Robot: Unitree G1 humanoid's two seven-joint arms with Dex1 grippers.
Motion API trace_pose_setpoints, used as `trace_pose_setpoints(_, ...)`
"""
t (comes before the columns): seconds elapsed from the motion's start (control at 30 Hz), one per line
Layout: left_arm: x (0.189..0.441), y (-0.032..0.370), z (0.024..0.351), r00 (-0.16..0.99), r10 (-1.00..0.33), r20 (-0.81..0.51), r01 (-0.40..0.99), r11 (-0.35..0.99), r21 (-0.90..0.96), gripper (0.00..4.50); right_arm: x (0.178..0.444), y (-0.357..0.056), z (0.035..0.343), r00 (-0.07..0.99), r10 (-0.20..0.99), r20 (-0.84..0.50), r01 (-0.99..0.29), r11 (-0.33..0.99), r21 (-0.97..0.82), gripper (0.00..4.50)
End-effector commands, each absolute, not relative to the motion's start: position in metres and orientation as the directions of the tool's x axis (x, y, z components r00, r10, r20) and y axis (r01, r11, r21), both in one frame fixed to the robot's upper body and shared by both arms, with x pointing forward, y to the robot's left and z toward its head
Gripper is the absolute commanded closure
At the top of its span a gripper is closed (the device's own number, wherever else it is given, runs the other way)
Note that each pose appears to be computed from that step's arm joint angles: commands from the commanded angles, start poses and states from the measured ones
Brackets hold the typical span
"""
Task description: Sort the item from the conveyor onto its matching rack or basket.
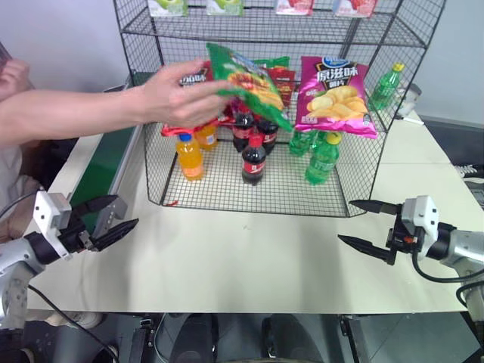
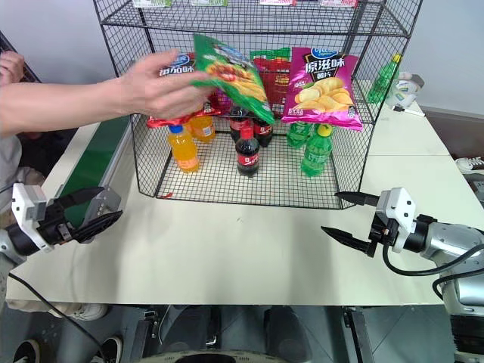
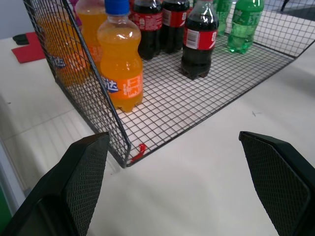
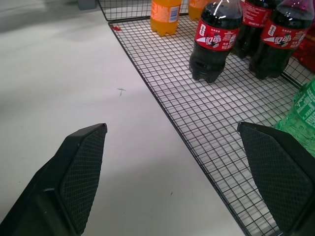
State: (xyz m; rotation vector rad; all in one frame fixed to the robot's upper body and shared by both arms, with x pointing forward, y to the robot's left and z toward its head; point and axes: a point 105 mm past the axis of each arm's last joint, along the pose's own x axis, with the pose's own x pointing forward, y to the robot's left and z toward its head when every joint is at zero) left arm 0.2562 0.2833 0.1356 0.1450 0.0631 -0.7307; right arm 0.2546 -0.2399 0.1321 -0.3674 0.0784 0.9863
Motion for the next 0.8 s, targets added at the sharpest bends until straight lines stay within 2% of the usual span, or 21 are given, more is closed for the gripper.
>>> trace_pose_setpoints(0.03, 0.255, 0.283, 0.150, 0.748, -0.661, -0.062, 0.662, 0.735, 0.147, 0.00, 0.256, -0.241, 0.138, 0.558, 0.802, -0.214, -0.819, 0.492, -0.294, 0.07)
trace_pose_setpoints(0.4, 0.258, 0.287, 0.158, 0.785, -0.619, 0.000, 0.616, 0.781, 0.108, 0.00, 0.264, -0.230, 0.140, 0.552, 0.811, -0.194, -0.821, 0.487, -0.299, 0.07)
trace_pose_setpoints(0.8, 0.254, 0.290, 0.146, 0.812, -0.583, -0.035, 0.582, 0.801, 0.141, 0.00, 0.270, -0.219, 0.143, 0.526, 0.830, -0.183, -0.834, 0.462, -0.303, 0.07)
